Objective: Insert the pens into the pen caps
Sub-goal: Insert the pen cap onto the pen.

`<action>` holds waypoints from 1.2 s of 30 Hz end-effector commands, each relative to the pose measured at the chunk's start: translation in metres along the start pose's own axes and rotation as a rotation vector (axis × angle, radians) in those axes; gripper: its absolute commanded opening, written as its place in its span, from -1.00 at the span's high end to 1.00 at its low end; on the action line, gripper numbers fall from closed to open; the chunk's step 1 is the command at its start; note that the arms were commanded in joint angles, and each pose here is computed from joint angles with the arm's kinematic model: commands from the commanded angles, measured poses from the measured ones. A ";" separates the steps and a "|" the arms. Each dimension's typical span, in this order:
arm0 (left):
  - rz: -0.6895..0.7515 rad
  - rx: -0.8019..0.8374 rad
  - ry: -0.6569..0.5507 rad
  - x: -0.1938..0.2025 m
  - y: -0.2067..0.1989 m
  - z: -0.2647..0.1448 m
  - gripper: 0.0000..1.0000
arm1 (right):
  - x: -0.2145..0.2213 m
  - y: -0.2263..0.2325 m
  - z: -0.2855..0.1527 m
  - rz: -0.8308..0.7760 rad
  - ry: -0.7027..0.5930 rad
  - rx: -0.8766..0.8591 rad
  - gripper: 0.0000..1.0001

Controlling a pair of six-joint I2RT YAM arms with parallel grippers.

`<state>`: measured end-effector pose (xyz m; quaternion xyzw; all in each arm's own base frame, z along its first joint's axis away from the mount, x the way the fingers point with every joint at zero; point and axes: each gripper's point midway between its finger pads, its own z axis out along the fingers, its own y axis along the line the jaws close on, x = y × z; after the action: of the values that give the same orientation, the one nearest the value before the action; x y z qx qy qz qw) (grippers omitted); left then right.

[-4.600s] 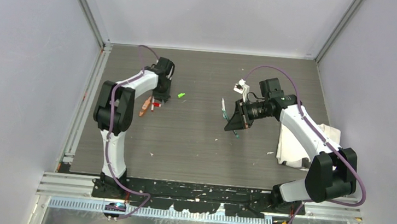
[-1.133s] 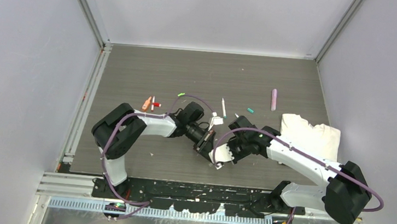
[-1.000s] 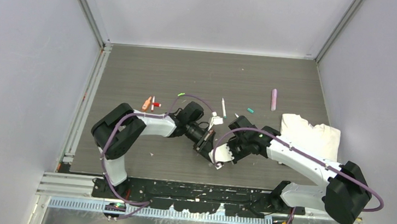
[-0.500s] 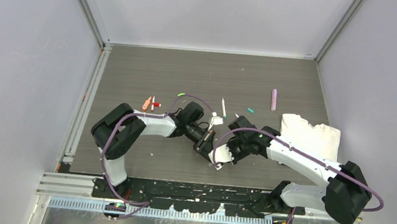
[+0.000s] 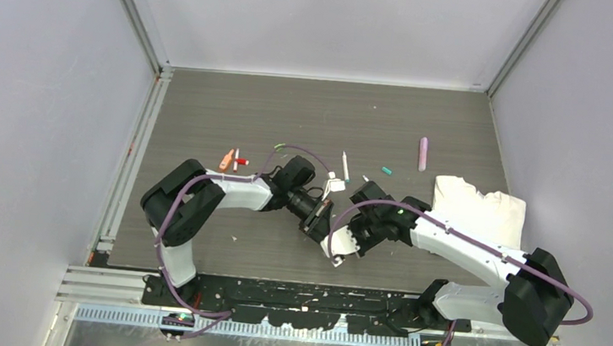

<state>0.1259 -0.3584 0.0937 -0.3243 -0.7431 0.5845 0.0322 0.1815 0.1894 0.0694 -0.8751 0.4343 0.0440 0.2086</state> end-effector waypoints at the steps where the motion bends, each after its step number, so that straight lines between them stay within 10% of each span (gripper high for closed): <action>1: 0.054 0.034 -0.010 -0.011 -0.016 -0.004 0.99 | -0.006 0.000 0.000 -0.014 -0.022 -0.003 0.98; 36: 0.036 0.076 0.017 -0.021 -0.017 0.004 0.99 | -0.021 0.009 0.004 -0.073 -0.087 -0.036 0.98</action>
<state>0.1251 -0.3632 0.0948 -0.3223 -0.7393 0.5888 0.0543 0.1745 0.1959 0.0683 -0.8820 0.4170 0.0582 0.2115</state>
